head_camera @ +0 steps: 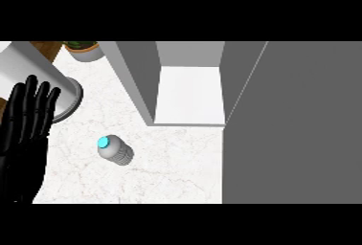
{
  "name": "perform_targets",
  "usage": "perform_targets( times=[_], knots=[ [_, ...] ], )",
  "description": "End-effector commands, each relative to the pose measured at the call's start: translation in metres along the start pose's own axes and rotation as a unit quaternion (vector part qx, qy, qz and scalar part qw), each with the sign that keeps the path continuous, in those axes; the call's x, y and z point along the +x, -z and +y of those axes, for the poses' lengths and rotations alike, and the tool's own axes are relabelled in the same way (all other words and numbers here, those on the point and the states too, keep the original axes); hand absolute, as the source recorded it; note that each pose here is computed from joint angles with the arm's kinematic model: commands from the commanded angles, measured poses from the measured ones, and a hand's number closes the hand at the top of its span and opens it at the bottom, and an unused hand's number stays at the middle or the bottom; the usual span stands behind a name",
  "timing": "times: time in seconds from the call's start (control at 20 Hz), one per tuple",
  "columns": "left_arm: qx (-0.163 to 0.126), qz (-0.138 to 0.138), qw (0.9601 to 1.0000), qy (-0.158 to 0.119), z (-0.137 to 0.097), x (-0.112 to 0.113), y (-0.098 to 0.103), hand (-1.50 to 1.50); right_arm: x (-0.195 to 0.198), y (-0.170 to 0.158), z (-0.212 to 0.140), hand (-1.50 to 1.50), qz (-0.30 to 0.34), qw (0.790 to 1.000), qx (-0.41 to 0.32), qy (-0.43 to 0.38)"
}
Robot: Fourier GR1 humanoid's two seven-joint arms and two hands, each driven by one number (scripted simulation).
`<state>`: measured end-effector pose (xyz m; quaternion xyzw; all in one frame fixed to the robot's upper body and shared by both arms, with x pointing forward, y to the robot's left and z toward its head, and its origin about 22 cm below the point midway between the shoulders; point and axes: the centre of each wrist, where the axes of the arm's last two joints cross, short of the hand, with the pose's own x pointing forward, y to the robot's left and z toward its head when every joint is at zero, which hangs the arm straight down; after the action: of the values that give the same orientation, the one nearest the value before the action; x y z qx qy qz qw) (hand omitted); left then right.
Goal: Pick up the bottled water, place it into the cabinet and close the cabinet
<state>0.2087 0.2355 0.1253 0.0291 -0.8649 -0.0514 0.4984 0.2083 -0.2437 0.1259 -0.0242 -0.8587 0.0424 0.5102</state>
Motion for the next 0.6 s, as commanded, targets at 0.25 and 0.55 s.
perform_targets(
  times=[0.25,0.55],
  knots=[
    [-0.114,-0.014,0.9894,-0.088,-0.027,0.024,-0.018,-1.5,0.02,-0.051,-0.002,-1.5,0.009,1.0,-0.014,-0.009],
    [-0.136,0.137,0.9594,-0.206,-0.044,0.04,-0.044,-1.5,0.04,-0.062,0.011,-1.5,0.08,0.988,0.059,0.114]
  ],
)
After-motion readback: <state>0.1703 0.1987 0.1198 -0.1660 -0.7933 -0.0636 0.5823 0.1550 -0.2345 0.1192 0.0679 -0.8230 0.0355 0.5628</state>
